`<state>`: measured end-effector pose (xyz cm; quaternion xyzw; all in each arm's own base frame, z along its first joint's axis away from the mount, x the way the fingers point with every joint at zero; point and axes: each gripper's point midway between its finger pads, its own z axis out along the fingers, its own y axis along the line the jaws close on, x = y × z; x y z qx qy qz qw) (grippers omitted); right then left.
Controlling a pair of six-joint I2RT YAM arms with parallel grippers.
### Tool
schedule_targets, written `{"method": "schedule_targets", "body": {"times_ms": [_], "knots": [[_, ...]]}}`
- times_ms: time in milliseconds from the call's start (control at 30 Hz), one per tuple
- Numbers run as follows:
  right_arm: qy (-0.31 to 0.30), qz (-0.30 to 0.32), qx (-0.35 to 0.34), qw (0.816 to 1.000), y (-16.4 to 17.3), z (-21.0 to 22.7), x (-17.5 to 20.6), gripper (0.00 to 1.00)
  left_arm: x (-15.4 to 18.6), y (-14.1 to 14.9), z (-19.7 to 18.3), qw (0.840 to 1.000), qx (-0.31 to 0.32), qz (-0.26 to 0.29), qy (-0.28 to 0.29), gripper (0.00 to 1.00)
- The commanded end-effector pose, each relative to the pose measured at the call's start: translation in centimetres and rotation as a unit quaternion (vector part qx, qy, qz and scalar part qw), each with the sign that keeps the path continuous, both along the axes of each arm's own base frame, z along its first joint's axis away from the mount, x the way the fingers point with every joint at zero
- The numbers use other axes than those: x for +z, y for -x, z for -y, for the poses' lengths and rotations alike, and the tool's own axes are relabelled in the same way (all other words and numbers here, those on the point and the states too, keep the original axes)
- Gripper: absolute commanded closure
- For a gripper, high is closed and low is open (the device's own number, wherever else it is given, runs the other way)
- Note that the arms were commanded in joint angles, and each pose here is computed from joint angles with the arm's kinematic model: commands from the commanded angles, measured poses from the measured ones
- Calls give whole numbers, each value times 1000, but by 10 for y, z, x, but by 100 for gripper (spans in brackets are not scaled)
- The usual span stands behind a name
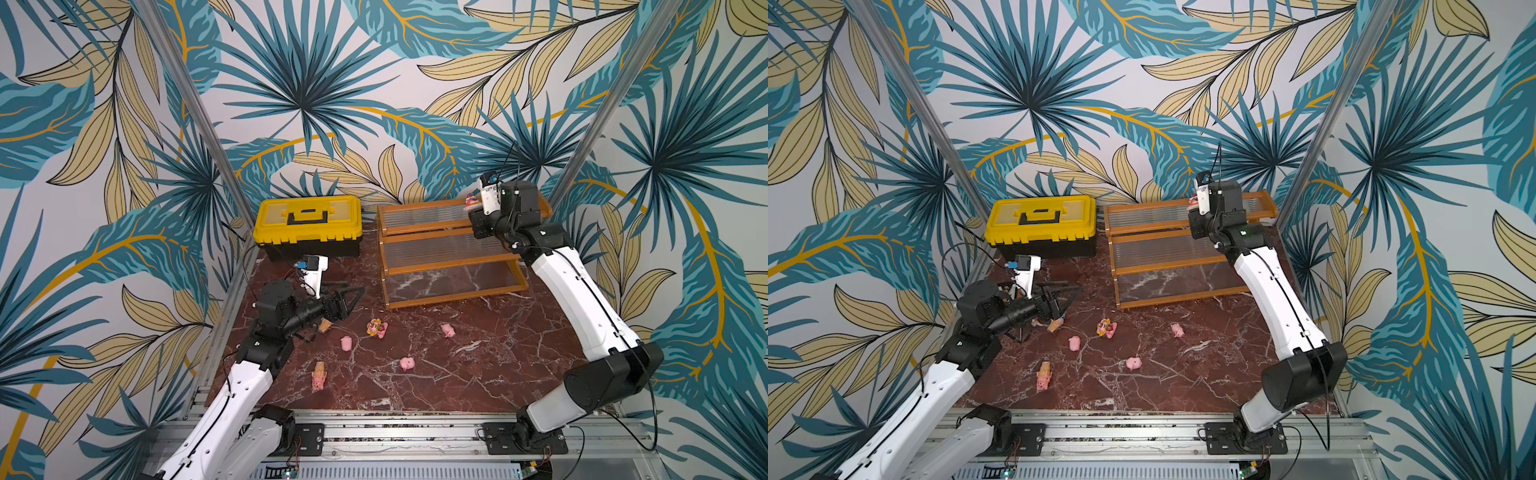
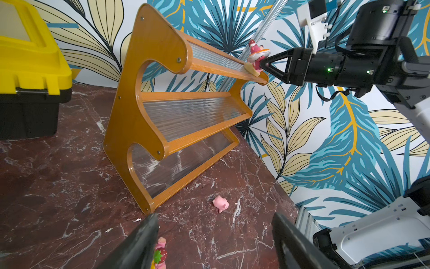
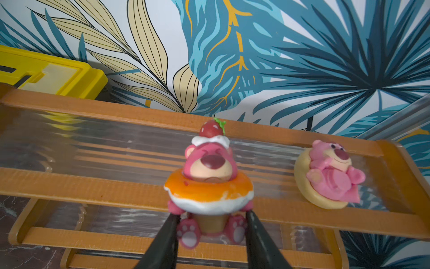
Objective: Organize plastic toys on shelves
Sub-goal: Place the plastic toy on the shelf.
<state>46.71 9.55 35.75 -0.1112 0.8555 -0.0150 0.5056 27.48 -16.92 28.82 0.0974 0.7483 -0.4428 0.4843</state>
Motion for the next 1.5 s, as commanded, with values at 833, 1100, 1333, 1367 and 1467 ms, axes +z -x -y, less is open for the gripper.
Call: {"method": "schedule_targets", "body": {"times_ms": [833,1100,1333,1367,1467], "knots": [[0,-68,-12,998,-18,5,-23,47,-6,2,-5,1000,13,-3,-3,19],[-10,-57,-13,998,-10,6,-7,25,-3,0,-5,1000,14,1,0,19],[-68,-11,17,998,31,-2,38,10,5,-1,-7,1000,23,15,8,19],[-86,3,30,996,42,-5,47,10,6,-2,-8,999,26,16,13,19],[-164,51,71,983,78,-19,68,11,10,-5,-12,998,44,14,38,19]]}}
